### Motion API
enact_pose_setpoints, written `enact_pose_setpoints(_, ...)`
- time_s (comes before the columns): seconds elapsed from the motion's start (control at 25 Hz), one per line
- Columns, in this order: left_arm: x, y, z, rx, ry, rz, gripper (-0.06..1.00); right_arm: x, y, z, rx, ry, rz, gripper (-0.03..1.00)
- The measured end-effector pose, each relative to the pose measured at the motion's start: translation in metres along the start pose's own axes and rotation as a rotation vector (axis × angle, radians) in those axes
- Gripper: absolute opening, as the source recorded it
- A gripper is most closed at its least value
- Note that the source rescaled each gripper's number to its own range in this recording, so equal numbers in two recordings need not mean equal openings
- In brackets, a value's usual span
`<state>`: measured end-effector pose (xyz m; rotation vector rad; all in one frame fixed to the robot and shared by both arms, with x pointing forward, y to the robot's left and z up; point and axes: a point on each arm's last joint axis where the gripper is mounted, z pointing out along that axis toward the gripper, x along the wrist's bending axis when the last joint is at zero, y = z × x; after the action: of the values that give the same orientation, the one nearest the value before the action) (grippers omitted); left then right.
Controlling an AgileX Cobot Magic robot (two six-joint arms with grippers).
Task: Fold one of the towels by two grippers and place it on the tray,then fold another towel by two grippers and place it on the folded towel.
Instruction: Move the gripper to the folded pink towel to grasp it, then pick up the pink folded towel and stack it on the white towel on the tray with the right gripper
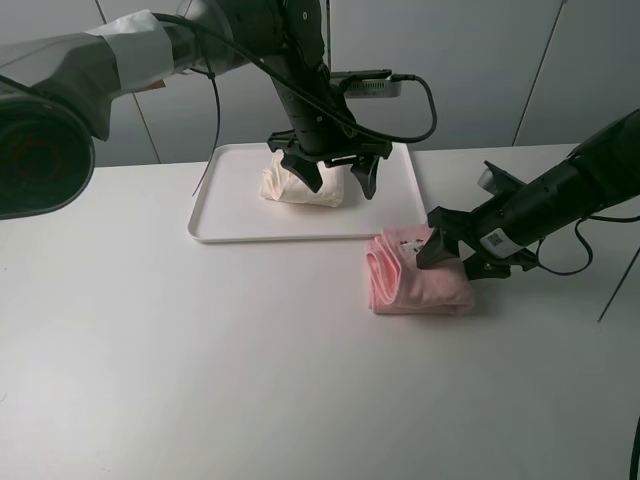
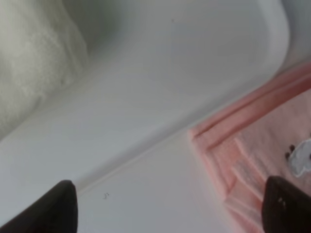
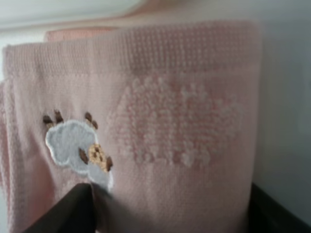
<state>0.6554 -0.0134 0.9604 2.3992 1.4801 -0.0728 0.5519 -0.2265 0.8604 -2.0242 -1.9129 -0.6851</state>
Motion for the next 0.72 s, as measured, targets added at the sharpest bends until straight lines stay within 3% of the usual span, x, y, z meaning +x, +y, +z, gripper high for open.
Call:
enact_pose_setpoints(0.08,0.0,0.0,0.0,0.0,0.0,0.004,0.98,0.003,0.0,0.004,-0.004,-0.009,-0.008,0.59)
enact_pose_setpoints(0.24,0.0,0.0,0.0,0.0,-0.001,0.005,0.98,0.002,0.0,0.007,-0.011,-0.03,-0.001,0.17)
enact_pose_setpoints(0.28,0.0,0.0,0.0,0.0,-0.001,0.006,0.98,0.002,0.0,0.007,-0.011,-0.03,-0.001,0.13)
enact_pose_setpoints(0.56,0.001,0.0,-0.001,-0.002,-0.009,0.029,0.97,0.007,-0.001,0.004,0.009,0.006,-0.04,0.14)
enact_pose_setpoints(0.72,0.014,0.006,-0.025,-0.047,-0.048,0.033,0.95,0.031,0.005,-0.01,0.043,0.169,-0.105,0.14)
